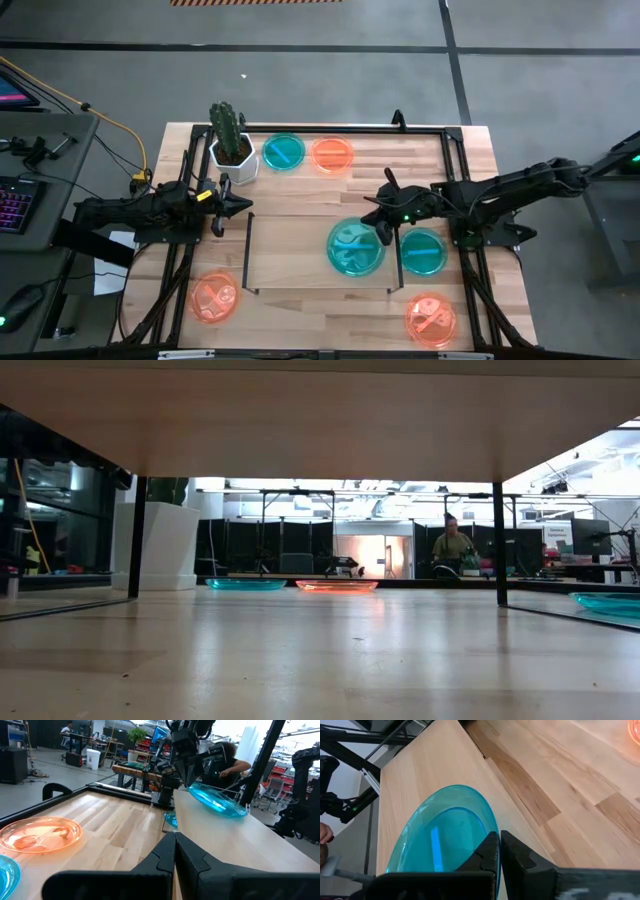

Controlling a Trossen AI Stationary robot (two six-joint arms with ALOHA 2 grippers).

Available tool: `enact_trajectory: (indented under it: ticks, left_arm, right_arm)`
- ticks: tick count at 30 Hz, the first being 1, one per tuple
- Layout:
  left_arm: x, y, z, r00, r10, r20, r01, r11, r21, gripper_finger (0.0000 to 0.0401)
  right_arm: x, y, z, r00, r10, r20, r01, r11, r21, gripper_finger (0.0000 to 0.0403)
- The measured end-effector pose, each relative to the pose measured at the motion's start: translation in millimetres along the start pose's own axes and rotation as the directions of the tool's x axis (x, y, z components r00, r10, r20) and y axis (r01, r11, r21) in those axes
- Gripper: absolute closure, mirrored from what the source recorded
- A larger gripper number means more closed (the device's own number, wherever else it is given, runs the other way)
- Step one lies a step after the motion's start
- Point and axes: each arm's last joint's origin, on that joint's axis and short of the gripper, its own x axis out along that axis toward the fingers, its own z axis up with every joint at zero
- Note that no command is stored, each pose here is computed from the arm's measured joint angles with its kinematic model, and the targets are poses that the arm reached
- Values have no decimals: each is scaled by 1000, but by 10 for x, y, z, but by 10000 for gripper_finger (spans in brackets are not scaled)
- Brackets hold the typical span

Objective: Place and stack plates onto a shelf
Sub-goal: Put the top right blue transparent plate on the shelf, then put the bottom left orange transparent plate on the shelf

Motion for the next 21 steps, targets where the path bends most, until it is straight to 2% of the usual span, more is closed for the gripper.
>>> enact_trajectory:
  ticks: [4,9,15,21]
  left_arm:
    - [0,0,0,1000,0,0,0,1000,0,401]
    - [0,0,0,1000,0,0,0,1000,0,401]
    - [0,0,0,1000,0,0,0,1000,0,401]
    - [0,0,0,1000,0,1,0,1000,0,401]
  right_arm:
    - [0,1,-1,1000,2,-2,-2,1000,-7,383]
    - [1,-11,8,1000,-13,11,14,999,-42,323]
    - [-49,55,126,995,-43,89,59,980,-188,252]
    - [-208,233,416,963,-84,258,176,918,-355,218]
